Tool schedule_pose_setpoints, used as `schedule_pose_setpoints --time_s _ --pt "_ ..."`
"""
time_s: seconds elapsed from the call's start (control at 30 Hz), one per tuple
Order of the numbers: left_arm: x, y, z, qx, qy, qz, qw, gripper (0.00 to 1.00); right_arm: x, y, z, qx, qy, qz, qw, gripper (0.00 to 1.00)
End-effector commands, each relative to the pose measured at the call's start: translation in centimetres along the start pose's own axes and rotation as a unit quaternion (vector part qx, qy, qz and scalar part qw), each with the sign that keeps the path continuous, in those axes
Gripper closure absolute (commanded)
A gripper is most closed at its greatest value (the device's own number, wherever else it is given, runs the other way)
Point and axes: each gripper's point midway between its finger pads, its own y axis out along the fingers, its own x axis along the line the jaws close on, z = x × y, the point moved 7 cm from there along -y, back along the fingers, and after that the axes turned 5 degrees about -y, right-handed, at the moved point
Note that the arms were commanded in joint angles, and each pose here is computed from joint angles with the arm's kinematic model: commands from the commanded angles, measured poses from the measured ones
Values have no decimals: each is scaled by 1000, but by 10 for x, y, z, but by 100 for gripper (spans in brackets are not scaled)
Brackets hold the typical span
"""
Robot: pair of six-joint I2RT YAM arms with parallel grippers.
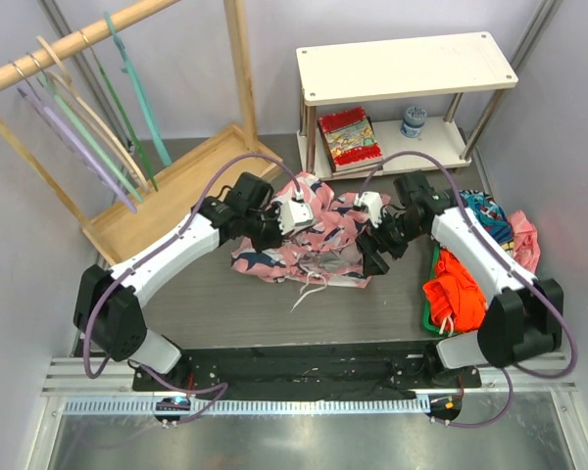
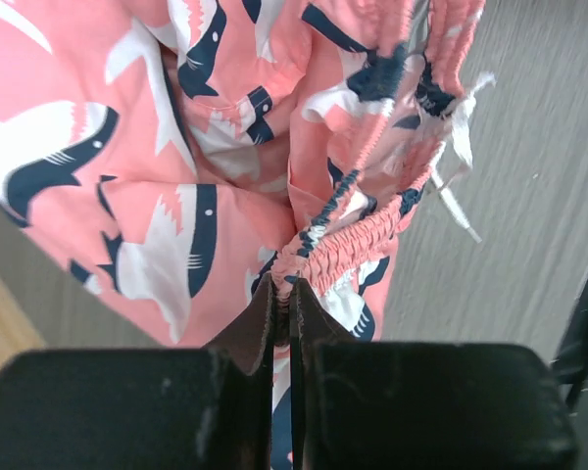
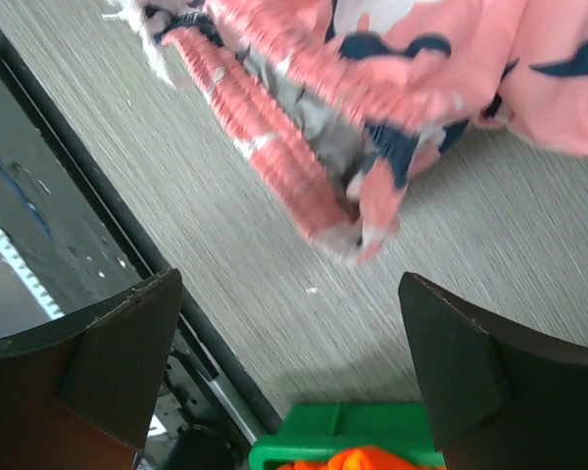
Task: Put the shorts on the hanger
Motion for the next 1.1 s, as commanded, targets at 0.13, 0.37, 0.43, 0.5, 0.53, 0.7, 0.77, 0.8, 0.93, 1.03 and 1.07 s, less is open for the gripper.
schedule_pose_setpoints --time_s 0.13,0.37,0.43,0.5,0.53,0.7,0.77,0.8,0.93,1.03,1.07 --pt "20 13 -1 -6 -112 39 993 100 -4 -2 18 -65 -93 115 987 0" --pt "36 14 -1 -12 -148 27 989 100 -18 24 13 -115 -110 118 980 4" --pt "37 14 -1 -12 -149 26 988 100 -21 31 12 -128 -106 121 979 15" --pt "37 14 -1 -12 -152 26 988 100 -24 34 2 -150 -109 123 975 27" --pt "36 13 -2 -12 -152 25 988 100 -25 34 -2 -153 -112 123 974 47" --pt "34 -14 -20 -43 -141 11 989 100 -30 16 -20 -139 -104 137 975 99" --pt "33 -40 -34 -70 -131 -15 989 100 -22 -2 -24 -142 -110 144 973 99" --pt "33 -55 -44 -89 -125 -31 988 100 -15 -25 -36 -166 -127 167 964 99" --pt "30 -112 -72 -144 -100 -88 981 100 7 -91 -66 -219 -142 222 940 99" --pt "25 -161 -92 -192 -75 -142 968 100 24 -143 -91 -255 -152 256 920 99" --pt "25 -173 -96 -203 -68 -160 964 100 31 -153 -92 -254 -153 254 921 99"
